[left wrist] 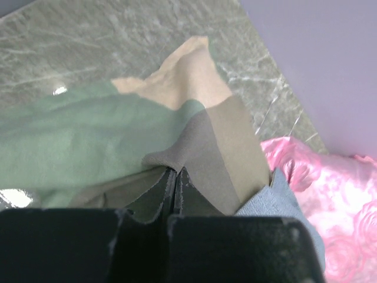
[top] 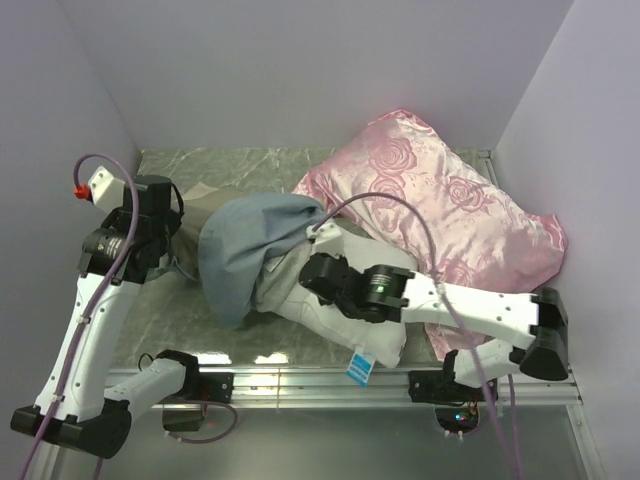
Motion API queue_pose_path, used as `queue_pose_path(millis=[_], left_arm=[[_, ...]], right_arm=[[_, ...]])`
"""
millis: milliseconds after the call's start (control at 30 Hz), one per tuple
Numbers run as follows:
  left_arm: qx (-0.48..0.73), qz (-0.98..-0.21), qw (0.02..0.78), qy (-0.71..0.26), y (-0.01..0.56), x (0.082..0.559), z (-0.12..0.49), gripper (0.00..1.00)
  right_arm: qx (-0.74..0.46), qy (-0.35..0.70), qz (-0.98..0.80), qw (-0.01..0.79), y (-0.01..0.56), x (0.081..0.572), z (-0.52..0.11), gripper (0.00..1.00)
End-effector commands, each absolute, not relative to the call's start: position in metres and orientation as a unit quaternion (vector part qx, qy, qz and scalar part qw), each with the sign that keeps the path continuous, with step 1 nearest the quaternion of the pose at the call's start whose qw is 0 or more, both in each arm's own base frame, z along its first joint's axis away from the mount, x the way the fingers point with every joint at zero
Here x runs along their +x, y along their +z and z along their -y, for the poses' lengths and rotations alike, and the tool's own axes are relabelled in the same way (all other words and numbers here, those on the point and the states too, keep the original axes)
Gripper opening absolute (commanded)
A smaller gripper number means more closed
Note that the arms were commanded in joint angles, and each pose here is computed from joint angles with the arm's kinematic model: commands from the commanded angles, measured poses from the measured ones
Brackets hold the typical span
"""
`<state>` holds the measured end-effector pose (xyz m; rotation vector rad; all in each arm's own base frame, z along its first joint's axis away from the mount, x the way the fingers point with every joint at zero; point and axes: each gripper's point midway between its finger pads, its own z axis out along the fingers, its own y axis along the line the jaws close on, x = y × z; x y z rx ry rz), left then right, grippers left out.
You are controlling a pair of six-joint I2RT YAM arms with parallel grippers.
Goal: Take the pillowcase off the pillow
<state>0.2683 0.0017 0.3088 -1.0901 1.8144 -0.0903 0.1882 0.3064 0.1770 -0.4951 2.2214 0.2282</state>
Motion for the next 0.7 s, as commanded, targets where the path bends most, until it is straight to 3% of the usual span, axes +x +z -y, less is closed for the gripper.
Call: queue_pose_path(millis=[0, 267, 667], left_arm=[[-0.466, -0.68, 0.564, -0.038, 0.368, 0.283, -0.03, 0.0], [-0.507, -0.656, 0.56, -0.022, 0.365, 0.301, -0.084, 0.0], [-0.552, -0.65, 0.522, 0.002, 0.33, 0.315, -0.15, 0.0]], right_arm=[[-0.114, 0.066, -0.874, 0.468, 0.243, 0.197, -0.251, 0.0], [0.008, 0.136, -0.813, 0.566, 0.381, 0.198, -0.182, 0.0], [0.11, 0.155, -0.757, 0.626, 0.447, 0.208, -0.114, 0.0]])
